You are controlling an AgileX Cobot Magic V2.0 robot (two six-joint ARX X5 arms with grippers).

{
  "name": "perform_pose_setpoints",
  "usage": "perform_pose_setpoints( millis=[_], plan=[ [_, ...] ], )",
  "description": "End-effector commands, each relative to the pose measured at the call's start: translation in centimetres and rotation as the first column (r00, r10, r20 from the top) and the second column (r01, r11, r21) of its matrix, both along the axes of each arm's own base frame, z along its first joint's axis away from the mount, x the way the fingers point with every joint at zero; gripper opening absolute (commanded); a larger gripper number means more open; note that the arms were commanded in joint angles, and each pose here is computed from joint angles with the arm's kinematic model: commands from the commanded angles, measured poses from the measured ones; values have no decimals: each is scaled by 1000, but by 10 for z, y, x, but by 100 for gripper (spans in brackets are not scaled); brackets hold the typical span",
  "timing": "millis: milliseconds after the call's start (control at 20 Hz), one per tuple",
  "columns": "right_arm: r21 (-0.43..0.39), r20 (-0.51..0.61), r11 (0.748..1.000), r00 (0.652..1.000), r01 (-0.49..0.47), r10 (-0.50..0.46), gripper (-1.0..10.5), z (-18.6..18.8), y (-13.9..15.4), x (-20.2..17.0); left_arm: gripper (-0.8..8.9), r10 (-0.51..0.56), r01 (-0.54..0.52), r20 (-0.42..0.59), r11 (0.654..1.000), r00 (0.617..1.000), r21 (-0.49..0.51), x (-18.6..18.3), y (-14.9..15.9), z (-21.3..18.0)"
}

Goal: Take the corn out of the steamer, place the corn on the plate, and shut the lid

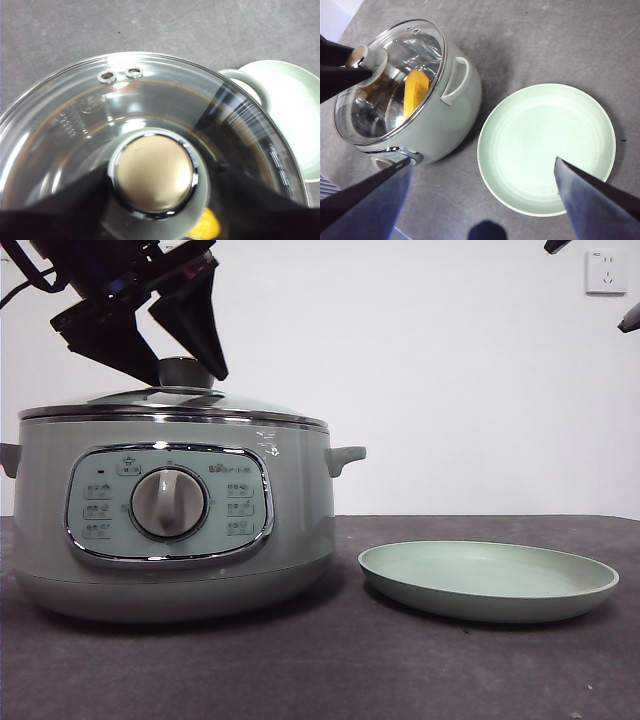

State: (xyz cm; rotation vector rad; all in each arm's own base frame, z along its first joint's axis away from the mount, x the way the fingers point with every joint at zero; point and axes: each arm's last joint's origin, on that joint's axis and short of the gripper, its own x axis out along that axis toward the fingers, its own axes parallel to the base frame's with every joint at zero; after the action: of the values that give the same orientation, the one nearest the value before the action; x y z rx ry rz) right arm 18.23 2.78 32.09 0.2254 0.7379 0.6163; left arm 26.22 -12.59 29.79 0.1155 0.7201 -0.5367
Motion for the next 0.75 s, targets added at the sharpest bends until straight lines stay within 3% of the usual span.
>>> perform_pose_setpoints(
  millis=[50,250,400,600,750],
  plan=[
    [3,3,1000,1000,2,-2,472,0,0,0,20,-29,29,0,999,1000,23,1,-2,-3],
    [4,7,1000,1000,1,-1,473,1,0,1,-9,-5,4,21,999,1000,41,1,-1,-2],
    [26,30,999,999,-24,23,473,4,7,2,-9,38,-42,97,998,995,41,-5,4,12],
    [77,64,990,991,-118,113,473,6,36,12,-9,105,-109,238,994,966,2,-32,19,47],
    [69,33,976,978,-208,206,473,6,64,27,-9,171,-173,328,985,929,-24,-59,34,70]
  ],
)
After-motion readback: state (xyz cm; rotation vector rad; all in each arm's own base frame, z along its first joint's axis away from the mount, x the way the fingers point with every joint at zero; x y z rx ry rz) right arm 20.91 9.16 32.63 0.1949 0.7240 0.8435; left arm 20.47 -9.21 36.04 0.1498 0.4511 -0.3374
